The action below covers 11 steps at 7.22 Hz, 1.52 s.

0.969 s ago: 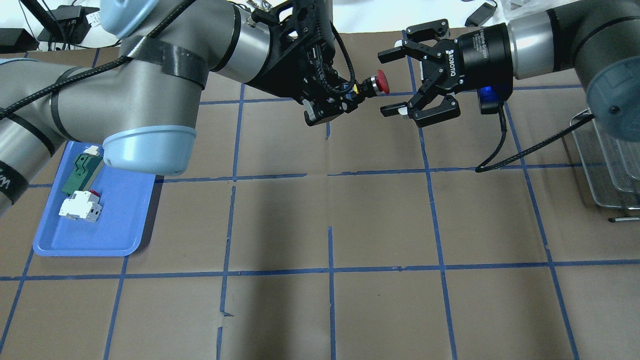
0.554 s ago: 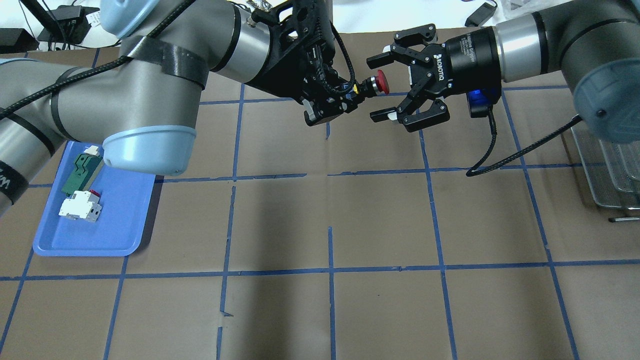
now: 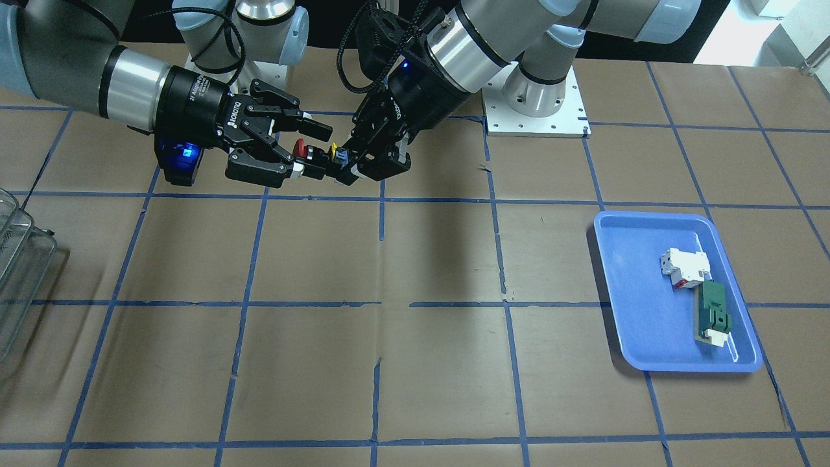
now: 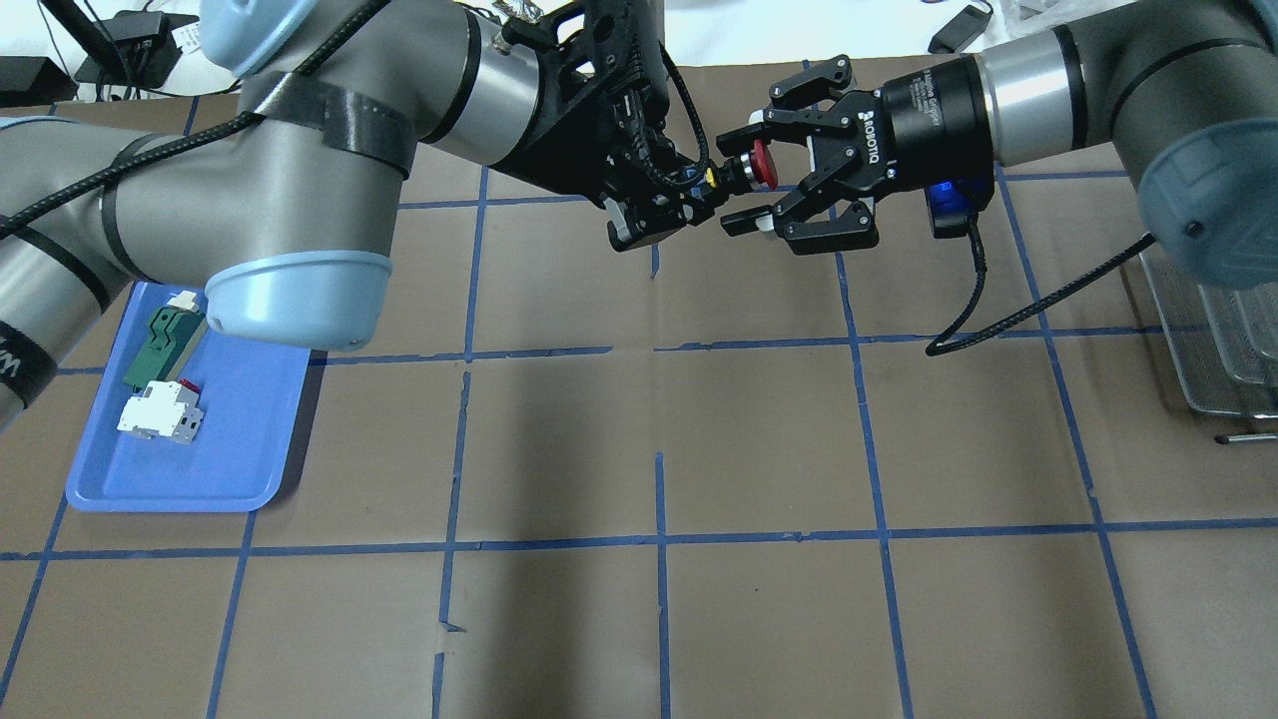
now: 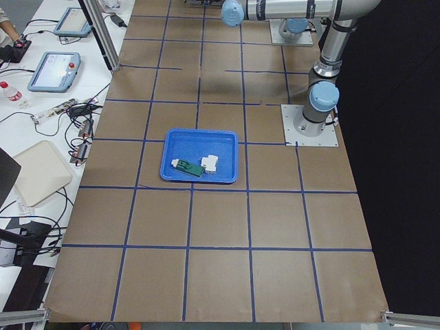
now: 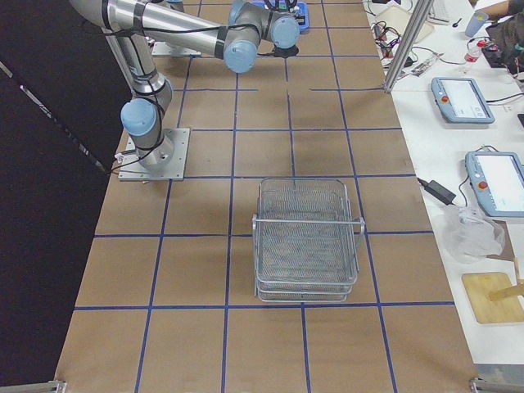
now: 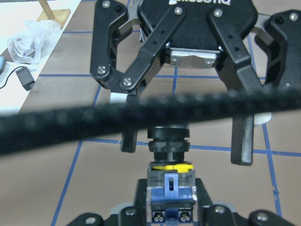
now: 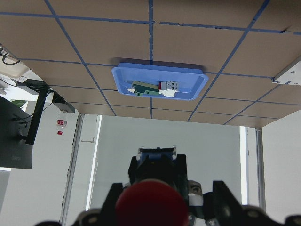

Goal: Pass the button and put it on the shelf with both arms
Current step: 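Close the right gripper on the red button's cap, then open and withdraw the left gripper while the right gripper carries the button away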

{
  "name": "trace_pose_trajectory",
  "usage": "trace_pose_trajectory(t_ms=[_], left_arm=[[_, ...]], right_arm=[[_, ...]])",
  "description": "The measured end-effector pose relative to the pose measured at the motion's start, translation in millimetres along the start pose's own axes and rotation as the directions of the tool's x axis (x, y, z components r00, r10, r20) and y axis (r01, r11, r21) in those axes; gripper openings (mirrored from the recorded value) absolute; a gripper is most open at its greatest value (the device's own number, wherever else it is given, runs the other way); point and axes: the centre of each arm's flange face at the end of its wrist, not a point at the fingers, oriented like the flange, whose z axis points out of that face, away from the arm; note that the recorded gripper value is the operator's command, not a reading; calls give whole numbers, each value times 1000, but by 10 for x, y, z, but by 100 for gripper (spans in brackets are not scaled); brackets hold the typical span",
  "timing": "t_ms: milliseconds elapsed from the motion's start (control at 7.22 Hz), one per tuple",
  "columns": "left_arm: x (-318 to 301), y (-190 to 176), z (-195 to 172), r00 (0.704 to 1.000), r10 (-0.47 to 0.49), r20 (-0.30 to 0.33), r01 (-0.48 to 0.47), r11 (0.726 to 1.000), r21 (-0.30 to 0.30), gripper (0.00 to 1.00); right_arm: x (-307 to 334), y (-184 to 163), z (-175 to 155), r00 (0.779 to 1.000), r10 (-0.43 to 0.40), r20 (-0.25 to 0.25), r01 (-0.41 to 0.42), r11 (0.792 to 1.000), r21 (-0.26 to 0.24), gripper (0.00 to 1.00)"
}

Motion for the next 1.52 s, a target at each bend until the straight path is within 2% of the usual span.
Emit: trace_pose_trajectory(t_ms=[277,415,554,692,1246,1385,1523], left_arm=[[5,-5,-8,1000,1,1,-1,1000,1,0],[7,-10,-14,1000,0,2,0,1000,2,6],[7,-11,-15,1000,-1,1,1,1000,4,62],[8,-12,-15,1000,-3,1,3,1000,5,100],[17,-13,-32,1000,-24,0,24,1000,-4,100],[19,-17,-48,1000,-24,4,24,1000,-9,100],[15,27,-58,999,-34,12,35,998,-54,100]], right_arm=[[-5,9,-10,999,32,3,-32,999,-3,0],[-8,10,-19,999,43,5,-43,999,-4,0],[-9,10,-24,999,54,6,-54,999,-4,0],[-13,14,-30,998,67,8,-67,998,-4,0],[-26,11,-61,996,86,12,-86,996,6,0],[-42,-18,-107,997,79,20,-80,997,26,0],[-78,-90,-225,997,60,40,-63,996,70,0]])
